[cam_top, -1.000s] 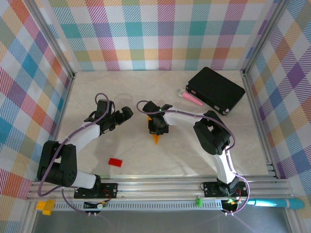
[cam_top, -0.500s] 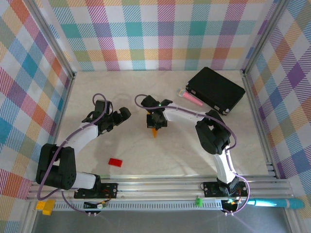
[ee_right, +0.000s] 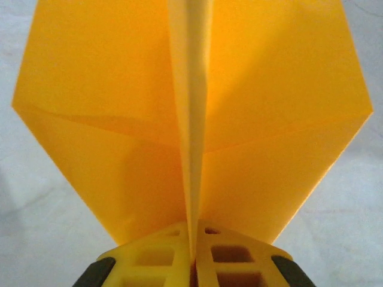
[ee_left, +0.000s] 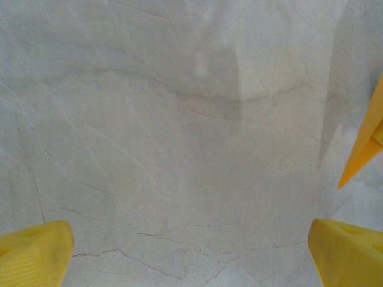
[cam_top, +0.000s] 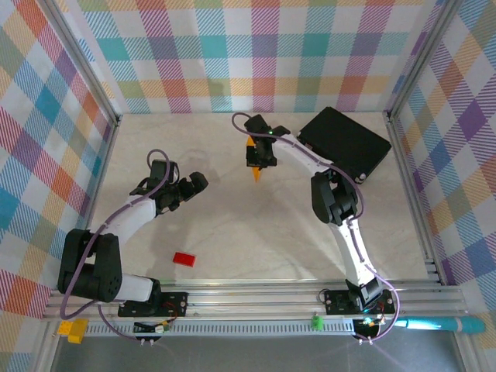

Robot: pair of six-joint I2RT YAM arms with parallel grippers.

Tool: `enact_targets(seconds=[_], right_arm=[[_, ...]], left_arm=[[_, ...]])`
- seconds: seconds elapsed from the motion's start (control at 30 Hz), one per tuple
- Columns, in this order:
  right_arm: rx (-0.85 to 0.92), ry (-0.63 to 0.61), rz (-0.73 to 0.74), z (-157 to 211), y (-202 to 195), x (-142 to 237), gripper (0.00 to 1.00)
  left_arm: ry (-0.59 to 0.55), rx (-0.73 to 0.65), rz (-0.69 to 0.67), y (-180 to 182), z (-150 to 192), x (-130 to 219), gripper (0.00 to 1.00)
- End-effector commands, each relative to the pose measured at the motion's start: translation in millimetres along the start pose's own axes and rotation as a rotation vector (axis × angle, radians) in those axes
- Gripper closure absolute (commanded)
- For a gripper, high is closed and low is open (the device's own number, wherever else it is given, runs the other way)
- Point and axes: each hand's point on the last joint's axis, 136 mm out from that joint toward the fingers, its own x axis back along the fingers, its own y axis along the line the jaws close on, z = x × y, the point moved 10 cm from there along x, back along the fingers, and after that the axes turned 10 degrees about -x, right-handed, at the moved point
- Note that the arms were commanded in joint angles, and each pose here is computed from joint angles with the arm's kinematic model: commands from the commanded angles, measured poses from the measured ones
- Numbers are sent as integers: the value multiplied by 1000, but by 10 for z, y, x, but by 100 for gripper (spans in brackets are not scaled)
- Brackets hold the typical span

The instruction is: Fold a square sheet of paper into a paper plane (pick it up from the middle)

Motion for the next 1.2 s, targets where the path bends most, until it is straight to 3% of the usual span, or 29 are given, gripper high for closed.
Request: enact_targets(seconds=[0.0,0.7,1.17], right_arm=[[58,59,7,23,8,-28,90],[56,133,74,115,-104,-369,73],[112,100,227,279,-140,-655,58]], left_arm=[[22,1,18,-8,-65,-32,0],[28,30,44,21,-27,-120,0],[58,36,50,41,1,-205,0]])
